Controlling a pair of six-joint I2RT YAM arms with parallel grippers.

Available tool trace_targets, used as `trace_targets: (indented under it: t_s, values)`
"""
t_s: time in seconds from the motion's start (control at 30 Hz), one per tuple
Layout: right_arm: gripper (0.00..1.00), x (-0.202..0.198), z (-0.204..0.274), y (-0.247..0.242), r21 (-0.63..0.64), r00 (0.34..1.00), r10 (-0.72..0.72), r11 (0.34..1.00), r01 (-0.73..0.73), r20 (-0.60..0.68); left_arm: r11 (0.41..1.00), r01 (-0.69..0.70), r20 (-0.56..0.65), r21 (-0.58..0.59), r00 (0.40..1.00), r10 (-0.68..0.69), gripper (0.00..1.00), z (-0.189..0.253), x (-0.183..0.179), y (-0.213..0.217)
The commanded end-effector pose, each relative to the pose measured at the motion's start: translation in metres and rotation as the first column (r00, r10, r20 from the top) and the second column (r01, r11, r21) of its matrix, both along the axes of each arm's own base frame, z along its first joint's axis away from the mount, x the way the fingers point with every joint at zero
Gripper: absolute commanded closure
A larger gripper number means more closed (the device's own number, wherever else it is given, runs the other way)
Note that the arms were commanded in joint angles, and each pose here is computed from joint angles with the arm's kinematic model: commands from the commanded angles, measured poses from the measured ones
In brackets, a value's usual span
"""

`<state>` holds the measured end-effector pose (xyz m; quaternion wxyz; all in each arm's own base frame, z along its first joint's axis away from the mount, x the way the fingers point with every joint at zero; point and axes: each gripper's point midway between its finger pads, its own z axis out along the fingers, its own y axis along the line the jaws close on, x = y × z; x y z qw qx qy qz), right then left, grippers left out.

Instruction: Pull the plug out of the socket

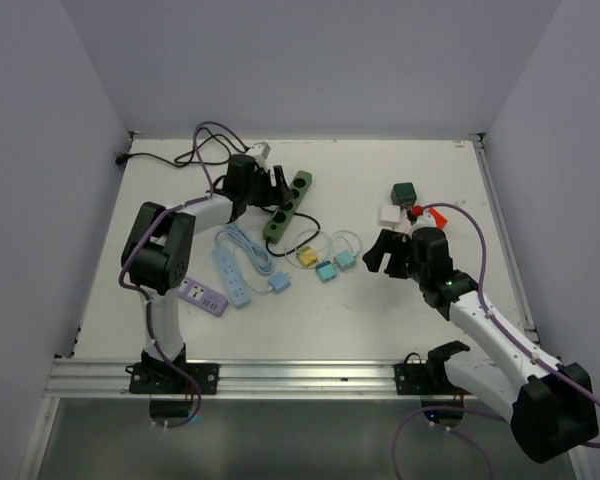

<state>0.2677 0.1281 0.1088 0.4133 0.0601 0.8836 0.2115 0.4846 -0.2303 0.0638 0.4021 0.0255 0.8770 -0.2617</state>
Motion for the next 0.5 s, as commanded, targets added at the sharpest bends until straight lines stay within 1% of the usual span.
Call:
trace_targets:
  t_s: [0.0,0.07,0.13,0.17,0.2,0.23,0.27,0.3,0.33,0.37,0.4,0.47]
  values:
    - [0.16,0.006,0.018,0.002,0.006,0.998,0.017,1.000,-0.018,0.059,1.000,-0.022,0.162,-0.012,0.987,0.024,0.21,0.081,0.013,0.009]
    - [0.15,0.005,0.022,0.002,0.006,0.997,0.028,1.000,-0.028,0.066,1.000,-0.018,0.192,-0.023,0.981,0.022,0.19,0.104,0.010,0.010]
    - [0.14,0.005,0.024,0.003,0.007,0.997,0.034,0.999,-0.035,0.072,0.999,-0.041,0.254,-0.025,0.966,0.046,0.18,0.141,0.009,0.016]
    - [0.13,0.006,0.024,0.001,0.004,0.997,0.022,1.000,-0.023,0.075,0.997,-0.071,0.218,0.005,0.973,0.068,0.17,0.140,0.004,0.024]
    - [0.11,0.006,0.022,0.000,-0.001,0.997,0.015,1.000,-0.015,0.070,0.989,-0.145,0.217,0.040,0.967,0.133,0.16,0.150,0.004,0.039]
    - [0.11,0.006,0.021,0.001,-0.001,0.998,0.017,1.000,-0.017,0.062,0.983,-0.174,0.234,0.061,0.960,0.155,0.16,0.165,0.006,0.045]
    - [0.11,0.005,0.019,0.001,-0.002,0.998,0.020,1.000,-0.020,0.054,0.973,-0.201,0.192,0.114,0.965,0.177,0.15,0.161,-0.002,0.056]
    - [0.10,0.005,0.019,0.001,-0.001,0.999,0.020,1.000,-0.019,0.046,0.952,-0.263,0.205,0.156,0.952,0.229,0.15,0.169,-0.004,0.072]
    - [0.09,0.005,0.018,0.002,0.002,0.999,0.019,1.000,-0.020,0.039,0.939,-0.291,0.220,0.181,0.943,0.249,0.14,0.182,-0.005,0.079]
    - [0.09,0.005,0.021,0.003,0.009,0.999,0.023,1.000,-0.023,0.040,0.922,-0.306,0.182,0.238,0.946,0.267,0.14,0.176,-0.016,0.091]
    - [0.09,0.004,0.024,0.003,0.012,0.999,0.023,1.000,-0.023,0.039,0.900,-0.349,0.205,0.262,0.931,0.302,0.14,0.189,-0.022,0.103]
    - [0.08,0.005,0.029,0.003,0.014,0.999,0.020,1.000,-0.020,0.041,0.882,-0.358,0.207,0.306,0.930,0.305,0.13,0.195,-0.036,0.114]
